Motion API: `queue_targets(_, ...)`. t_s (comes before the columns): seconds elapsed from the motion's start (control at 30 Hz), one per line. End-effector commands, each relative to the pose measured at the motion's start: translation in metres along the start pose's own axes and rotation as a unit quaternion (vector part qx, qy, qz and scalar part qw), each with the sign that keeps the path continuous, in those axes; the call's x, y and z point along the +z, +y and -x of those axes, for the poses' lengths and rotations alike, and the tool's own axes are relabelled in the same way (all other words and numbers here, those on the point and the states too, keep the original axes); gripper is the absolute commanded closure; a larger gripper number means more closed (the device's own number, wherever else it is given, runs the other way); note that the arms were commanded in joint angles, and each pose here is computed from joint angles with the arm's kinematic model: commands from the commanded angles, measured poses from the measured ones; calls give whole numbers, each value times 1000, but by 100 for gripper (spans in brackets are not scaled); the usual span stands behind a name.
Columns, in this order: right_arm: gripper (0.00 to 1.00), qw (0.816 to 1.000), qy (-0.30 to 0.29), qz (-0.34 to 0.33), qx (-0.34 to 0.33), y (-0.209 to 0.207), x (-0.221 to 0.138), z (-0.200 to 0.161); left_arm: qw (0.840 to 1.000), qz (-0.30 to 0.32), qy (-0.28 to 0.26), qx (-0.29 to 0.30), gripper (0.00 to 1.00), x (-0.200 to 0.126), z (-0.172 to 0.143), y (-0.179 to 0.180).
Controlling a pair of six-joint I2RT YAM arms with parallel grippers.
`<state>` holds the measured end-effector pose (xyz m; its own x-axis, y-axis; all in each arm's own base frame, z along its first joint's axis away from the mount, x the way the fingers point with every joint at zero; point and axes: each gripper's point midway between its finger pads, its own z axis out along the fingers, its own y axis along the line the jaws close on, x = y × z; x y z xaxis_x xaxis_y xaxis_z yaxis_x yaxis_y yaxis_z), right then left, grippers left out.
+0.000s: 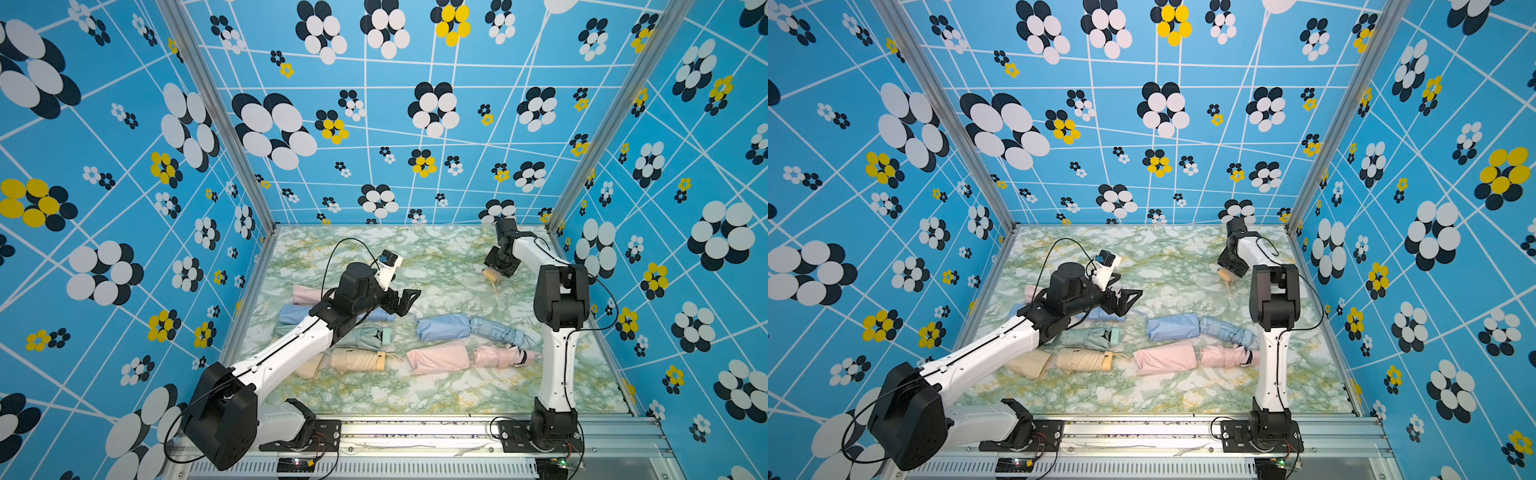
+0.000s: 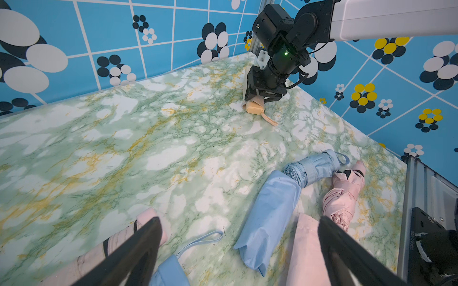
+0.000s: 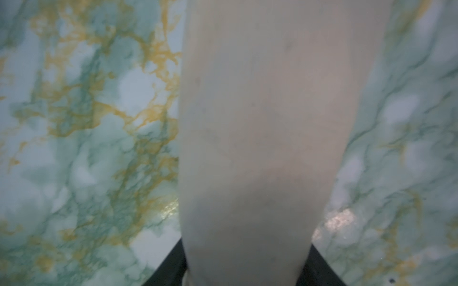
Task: Take umbrellas out of sleeves
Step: Pick up the umbrella from the center of the board.
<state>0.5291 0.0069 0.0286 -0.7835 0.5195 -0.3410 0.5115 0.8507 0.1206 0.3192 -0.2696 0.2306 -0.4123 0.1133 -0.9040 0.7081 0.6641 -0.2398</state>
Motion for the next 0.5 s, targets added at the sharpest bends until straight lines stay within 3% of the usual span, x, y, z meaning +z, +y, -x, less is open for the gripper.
queue_targets(0.0,48,993,13,69,-90,37,-14,-18,1000,-4,8,-8,1,4,-5,3)
queue_targets(0.2,54,963,24,138,-229,78,-26,-58,1000,15,11,-15,1,5,-5,9)
queue_targets(0.47,61,892,27,213,-397,104,-59,-103,998,41,0,-39,1,4,-1,20)
